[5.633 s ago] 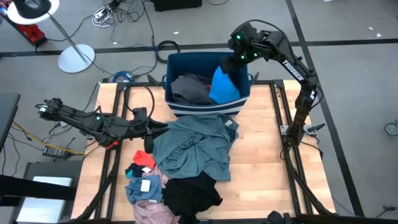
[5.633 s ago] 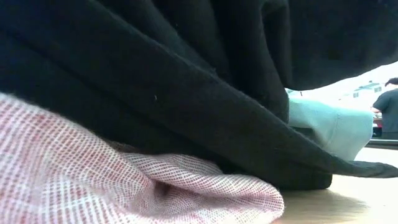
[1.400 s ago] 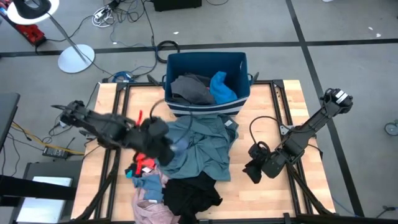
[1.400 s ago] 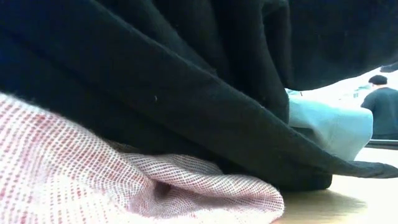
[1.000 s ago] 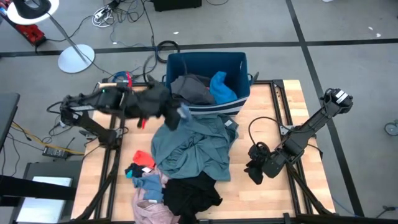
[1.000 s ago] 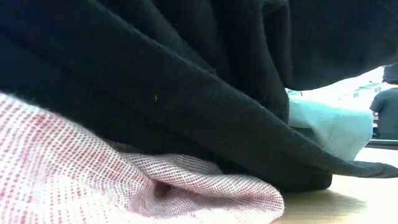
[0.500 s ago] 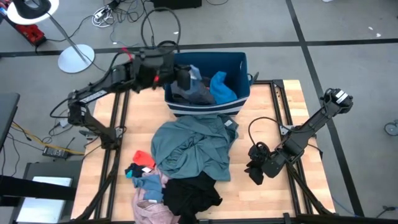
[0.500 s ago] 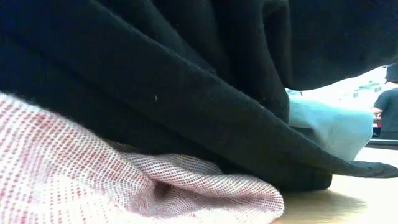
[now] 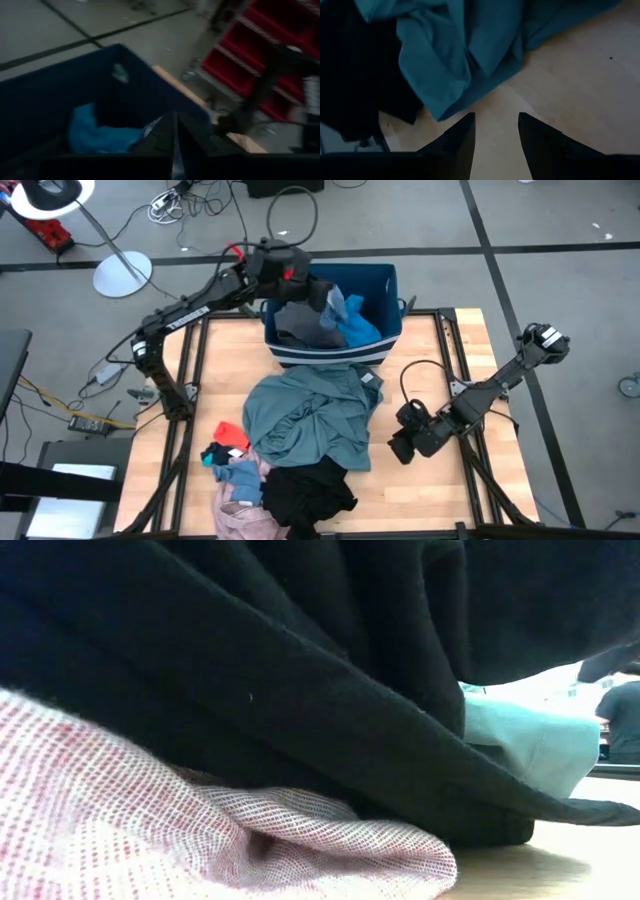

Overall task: Sort clothes
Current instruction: Put the green pants into the blue bin

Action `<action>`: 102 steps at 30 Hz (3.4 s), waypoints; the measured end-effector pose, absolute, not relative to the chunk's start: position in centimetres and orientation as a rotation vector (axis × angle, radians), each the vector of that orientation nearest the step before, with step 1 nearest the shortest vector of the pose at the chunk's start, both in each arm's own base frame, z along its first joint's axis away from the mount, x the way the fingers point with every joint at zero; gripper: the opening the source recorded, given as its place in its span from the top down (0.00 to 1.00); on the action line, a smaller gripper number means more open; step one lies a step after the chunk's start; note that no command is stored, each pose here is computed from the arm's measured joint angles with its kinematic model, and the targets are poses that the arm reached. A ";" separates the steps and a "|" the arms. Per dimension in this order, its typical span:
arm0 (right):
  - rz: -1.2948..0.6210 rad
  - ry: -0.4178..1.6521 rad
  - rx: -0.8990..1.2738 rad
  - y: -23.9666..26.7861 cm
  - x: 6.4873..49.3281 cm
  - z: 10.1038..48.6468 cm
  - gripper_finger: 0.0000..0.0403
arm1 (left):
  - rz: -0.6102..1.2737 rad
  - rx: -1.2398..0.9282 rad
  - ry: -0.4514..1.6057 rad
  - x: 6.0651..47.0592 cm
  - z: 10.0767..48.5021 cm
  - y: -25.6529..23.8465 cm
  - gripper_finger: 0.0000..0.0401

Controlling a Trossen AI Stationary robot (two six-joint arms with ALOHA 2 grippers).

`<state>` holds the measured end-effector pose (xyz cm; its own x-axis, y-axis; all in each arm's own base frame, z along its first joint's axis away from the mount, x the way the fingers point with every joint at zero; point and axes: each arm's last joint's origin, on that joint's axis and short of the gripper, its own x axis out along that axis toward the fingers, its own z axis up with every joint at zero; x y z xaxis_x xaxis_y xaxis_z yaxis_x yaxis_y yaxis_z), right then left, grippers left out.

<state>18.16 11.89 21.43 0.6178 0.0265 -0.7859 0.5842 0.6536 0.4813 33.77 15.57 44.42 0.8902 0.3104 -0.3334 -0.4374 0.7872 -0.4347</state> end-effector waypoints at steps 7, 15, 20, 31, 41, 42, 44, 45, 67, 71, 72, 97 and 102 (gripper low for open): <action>-0.425 0.832 0.860 10.9 18.8 21.4 0.63 | 0.325 -0.529 0.176 34.4 44.5 17.3 0.73; -0.455 0.809 0.883 10.1 19.3 21.5 0.63 | 0.160 -0.556 0.195 33.9 45.1 16.5 0.64; -0.448 0.814 0.871 9.8 19.5 21.5 0.63 | 0.132 -0.478 0.298 32.4 45.8 13.4 0.63; -0.217 0.655 0.752 8.4 20.3 24.4 0.63 | 0.232 -0.464 0.524 25.6 47.7 6.5 0.63; -0.057 0.611 0.548 6.7 23.1 28.3 0.63 | 0.218 -0.451 0.801 24.6 44.4 2.2 0.63; -0.060 0.614 0.519 6.6 23.5 28.9 0.63 | 0.219 -0.439 0.809 24.8 43.8 1.8 0.63; -0.074 0.643 0.463 6.1 24.1 29.8 0.63 | 0.228 -0.418 0.805 25.0 42.5 1.1 0.63; -0.083 0.658 0.439 5.9 24.6 30.2 0.63 | 0.226 -0.418 0.789 25.1 41.9 0.8 0.63; -0.063 1.142 -0.051 5.3 35.3 30.5 0.40 | 0.168 -0.647 0.608 19.3 33.8 -1.6 0.63; -0.103 1.155 -0.091 4.9 36.0 29.8 0.27 | 0.159 -0.630 0.602 18.8 34.0 -1.6 0.63; -0.108 1.166 -0.090 4.7 36.2 29.4 0.24 | 0.156 -0.630 0.594 18.7 34.1 -1.5 0.63; -0.169 1.512 0.100 2.5 40.4 17.9 0.51 | 0.064 -0.627 0.621 18.2 34.3 -1.8 0.63; -0.200 1.447 0.135 2.2 39.5 20.7 0.92 | 0.057 -0.613 0.621 18.2 34.3 -1.8 0.63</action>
